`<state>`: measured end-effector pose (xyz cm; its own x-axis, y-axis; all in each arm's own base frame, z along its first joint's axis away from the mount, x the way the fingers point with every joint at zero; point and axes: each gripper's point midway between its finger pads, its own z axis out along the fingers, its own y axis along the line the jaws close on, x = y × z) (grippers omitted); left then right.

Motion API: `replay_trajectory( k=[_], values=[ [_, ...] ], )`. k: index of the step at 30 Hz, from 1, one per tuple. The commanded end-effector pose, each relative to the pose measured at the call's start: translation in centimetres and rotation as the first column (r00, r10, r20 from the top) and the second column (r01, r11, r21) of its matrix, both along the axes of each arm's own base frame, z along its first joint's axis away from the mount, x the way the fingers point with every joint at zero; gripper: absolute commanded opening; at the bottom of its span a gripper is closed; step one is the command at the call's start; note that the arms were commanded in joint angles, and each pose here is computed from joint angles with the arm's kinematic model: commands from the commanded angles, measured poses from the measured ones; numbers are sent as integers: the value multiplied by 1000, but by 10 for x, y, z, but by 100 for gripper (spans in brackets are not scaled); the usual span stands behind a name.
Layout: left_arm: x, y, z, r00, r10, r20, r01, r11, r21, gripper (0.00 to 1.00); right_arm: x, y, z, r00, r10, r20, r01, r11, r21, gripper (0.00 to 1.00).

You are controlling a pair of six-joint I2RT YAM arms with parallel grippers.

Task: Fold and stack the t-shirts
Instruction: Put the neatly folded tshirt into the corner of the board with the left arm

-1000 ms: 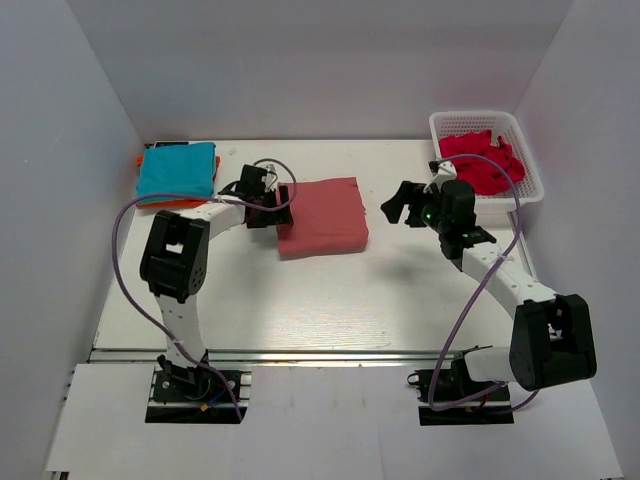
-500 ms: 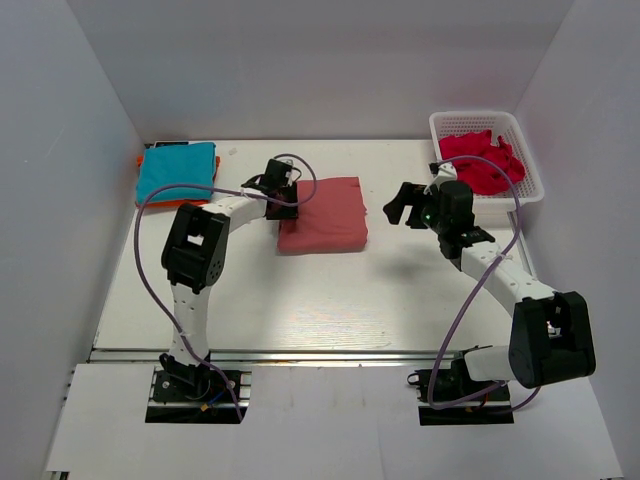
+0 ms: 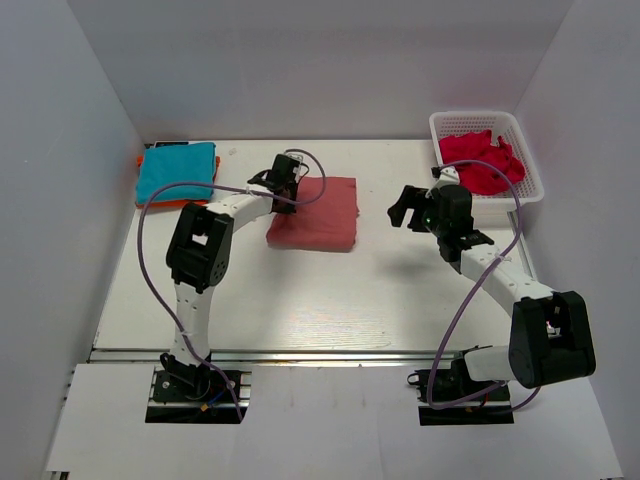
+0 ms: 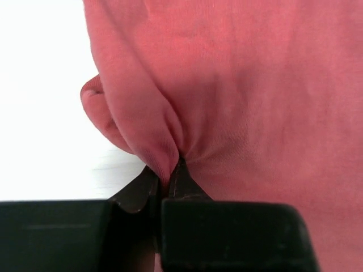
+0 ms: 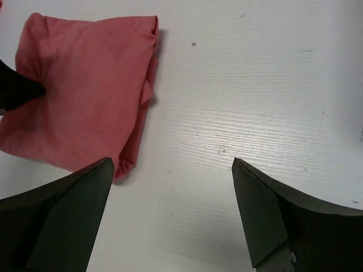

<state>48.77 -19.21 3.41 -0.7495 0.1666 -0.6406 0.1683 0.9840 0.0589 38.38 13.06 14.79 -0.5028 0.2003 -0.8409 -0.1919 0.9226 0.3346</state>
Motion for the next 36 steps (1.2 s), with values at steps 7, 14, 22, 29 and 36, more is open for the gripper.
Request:
replay_trajectory(
  k=[7,14,22,29,36],
  values=[
    [36,42,163,927,-131,353,59,977,206,0,15,-6,28,992,-34,120,34,999,-6,90],
    [42,90,201,904,-130,406,3,954,299,0,20,-1,30,993,-19,117,19,1000,4,90],
    [51,140,237,861,-185,473,-10,925,380,0,28,11,39,992,21,128,-26,999,39,90],
    [66,175,262,838,-184,513,-49,912,408,0,37,27,46,989,75,125,-85,993,78,90],
    [80,196,283,840,-153,521,-57,929,364,0,40,36,45,988,106,116,-118,988,103,90]
  ],
)
